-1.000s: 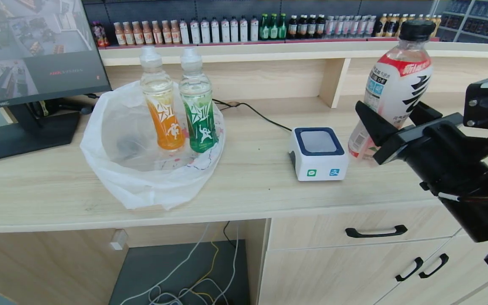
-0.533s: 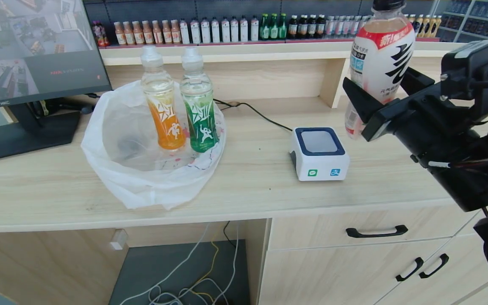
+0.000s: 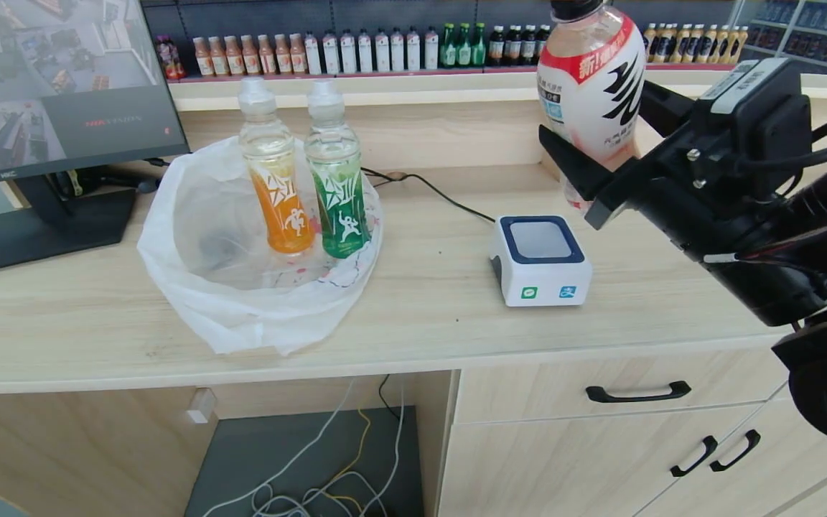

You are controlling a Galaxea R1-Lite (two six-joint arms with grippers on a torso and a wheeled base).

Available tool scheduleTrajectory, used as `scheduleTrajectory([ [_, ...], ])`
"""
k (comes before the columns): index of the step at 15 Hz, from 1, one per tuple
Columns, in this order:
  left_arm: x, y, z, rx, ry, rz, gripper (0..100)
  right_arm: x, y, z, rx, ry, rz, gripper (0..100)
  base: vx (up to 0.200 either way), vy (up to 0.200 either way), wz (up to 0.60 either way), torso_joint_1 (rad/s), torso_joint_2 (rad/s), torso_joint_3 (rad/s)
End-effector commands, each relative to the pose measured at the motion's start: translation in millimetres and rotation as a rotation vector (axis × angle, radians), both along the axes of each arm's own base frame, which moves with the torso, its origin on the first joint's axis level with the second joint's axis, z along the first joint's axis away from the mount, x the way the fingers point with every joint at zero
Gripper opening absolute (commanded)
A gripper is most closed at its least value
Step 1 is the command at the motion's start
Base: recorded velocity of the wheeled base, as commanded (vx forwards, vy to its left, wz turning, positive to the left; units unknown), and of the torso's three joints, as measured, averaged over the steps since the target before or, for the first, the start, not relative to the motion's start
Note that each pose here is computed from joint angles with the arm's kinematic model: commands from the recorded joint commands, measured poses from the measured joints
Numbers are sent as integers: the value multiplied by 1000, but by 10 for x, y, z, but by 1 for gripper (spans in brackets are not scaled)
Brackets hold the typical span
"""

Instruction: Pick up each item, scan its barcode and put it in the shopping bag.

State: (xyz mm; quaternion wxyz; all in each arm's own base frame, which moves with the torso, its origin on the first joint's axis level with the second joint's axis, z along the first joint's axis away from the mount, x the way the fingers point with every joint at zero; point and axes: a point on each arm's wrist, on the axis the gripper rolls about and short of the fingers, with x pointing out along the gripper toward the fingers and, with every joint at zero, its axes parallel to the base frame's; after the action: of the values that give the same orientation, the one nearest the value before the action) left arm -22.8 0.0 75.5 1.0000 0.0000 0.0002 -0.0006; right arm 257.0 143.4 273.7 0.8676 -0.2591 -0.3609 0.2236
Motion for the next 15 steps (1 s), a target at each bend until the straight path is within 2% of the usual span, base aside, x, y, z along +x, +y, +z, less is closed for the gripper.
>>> scheduleTrajectory([
  [1, 0, 0, 0, 0, 0, 0, 100, 126, 23, -48, -46, -23, 7, 0, 0, 0, 0, 0, 0, 0],
  [6, 0, 0, 0, 0, 0, 0, 100, 378, 193, -167, -223, -154, 99, 0, 0, 0, 0, 0, 0, 0],
  [12, 0, 0, 0, 0, 0, 0, 100, 446, 186, -229, -335, -248, 184, 0, 0, 0, 0, 0, 0, 0],
  [15, 0, 0, 0, 0, 0, 0, 100, 535, 176, -343, -386, -257, 240, 0, 0, 0, 0, 0, 0, 0],
])
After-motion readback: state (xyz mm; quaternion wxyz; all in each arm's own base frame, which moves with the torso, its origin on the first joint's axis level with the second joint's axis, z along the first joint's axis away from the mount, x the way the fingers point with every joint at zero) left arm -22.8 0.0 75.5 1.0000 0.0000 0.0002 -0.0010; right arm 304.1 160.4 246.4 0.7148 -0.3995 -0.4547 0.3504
